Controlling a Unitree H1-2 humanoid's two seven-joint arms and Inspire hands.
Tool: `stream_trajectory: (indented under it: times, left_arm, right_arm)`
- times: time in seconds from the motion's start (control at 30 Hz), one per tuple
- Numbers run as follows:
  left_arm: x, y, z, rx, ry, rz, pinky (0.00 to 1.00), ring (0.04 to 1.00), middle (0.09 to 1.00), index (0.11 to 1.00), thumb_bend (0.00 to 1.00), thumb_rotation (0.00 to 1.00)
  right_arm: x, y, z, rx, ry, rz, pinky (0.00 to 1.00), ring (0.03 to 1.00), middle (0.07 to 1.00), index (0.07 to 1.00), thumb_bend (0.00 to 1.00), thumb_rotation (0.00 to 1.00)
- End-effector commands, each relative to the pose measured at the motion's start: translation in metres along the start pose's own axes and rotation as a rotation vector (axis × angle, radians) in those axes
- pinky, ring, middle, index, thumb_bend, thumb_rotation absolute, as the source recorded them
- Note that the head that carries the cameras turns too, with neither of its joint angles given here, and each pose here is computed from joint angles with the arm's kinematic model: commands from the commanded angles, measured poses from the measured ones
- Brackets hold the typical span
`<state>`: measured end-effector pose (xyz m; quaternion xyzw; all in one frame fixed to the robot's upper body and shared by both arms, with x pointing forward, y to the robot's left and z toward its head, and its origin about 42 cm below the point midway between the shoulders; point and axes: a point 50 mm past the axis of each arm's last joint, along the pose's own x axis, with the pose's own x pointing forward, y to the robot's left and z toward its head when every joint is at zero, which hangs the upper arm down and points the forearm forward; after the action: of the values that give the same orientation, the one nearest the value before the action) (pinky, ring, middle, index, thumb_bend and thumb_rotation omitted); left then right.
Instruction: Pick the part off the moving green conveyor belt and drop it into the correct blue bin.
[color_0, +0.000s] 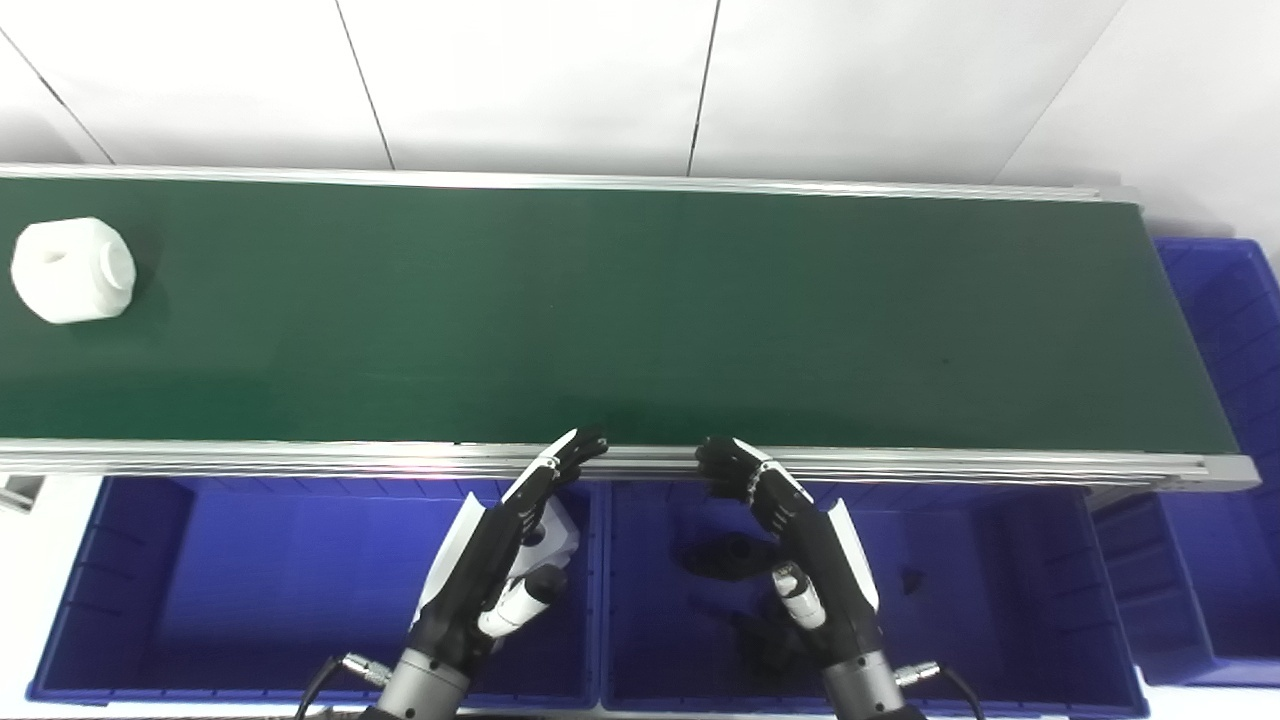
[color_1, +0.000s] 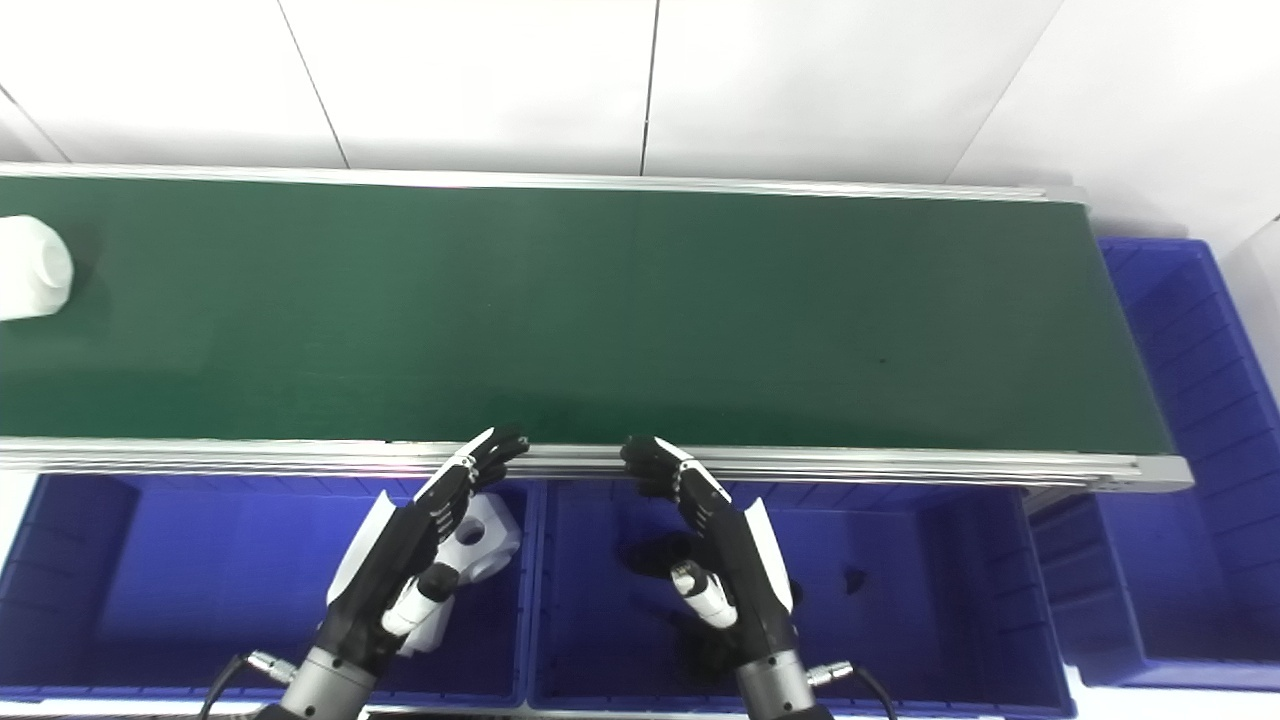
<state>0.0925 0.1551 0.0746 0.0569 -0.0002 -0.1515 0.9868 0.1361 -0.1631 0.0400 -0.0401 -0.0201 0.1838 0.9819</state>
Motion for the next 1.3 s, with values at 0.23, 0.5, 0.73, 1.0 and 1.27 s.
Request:
stream_trajectory:
  times: [0.23, 0.5, 0.73, 1.0, 1.27]
  left_arm:
    - [0.0005, 0.0001, 0.0035, -0.004, -0.030, 0.007, 0.91, 0.928, 0.896, 0.903, 0.85, 1.00]
    - [0.0011, 0.0004, 0.0039, 0.003, -0.032, 0.002, 0.91, 0.925, 0.898, 0.908, 0.85, 1.00]
    - [0.0020, -0.0003, 0.0026, -0.002, -0.031, -0.002, 0.91, 0.929, 0.901, 0.907, 0.85, 1.00]
    - [0.0025, -0.0010, 0.0040, 0.000, -0.028, 0.001, 0.91, 0.929, 0.899, 0.902, 0.87, 1.00]
    - [0.0022, -0.0016, 0.0048, -0.004, -0.032, 0.002, 0.91, 0.929, 0.898, 0.902, 0.86, 1.00]
  right_arm:
    - [0.0042, 0.0012, 0.0069, 0.007, -0.073, 0.001, 0.75, 0.795, 0.801, 0.811, 1.00, 1.00]
    - [0.0047, 0.0012, 0.0063, 0.004, -0.072, 0.000, 0.75, 0.794, 0.799, 0.811, 0.99, 1.00]
    - [0.0051, 0.0002, 0.0062, -0.008, -0.072, 0.007, 0.75, 0.795, 0.800, 0.810, 0.99, 1.00]
    - [0.0049, 0.0002, 0.0059, -0.005, -0.071, 0.002, 0.74, 0.786, 0.794, 0.805, 0.99, 1.00]
    - [0.0049, 0.0007, 0.0067, -0.008, -0.074, 0.003, 0.74, 0.784, 0.793, 0.804, 0.98, 1.00]
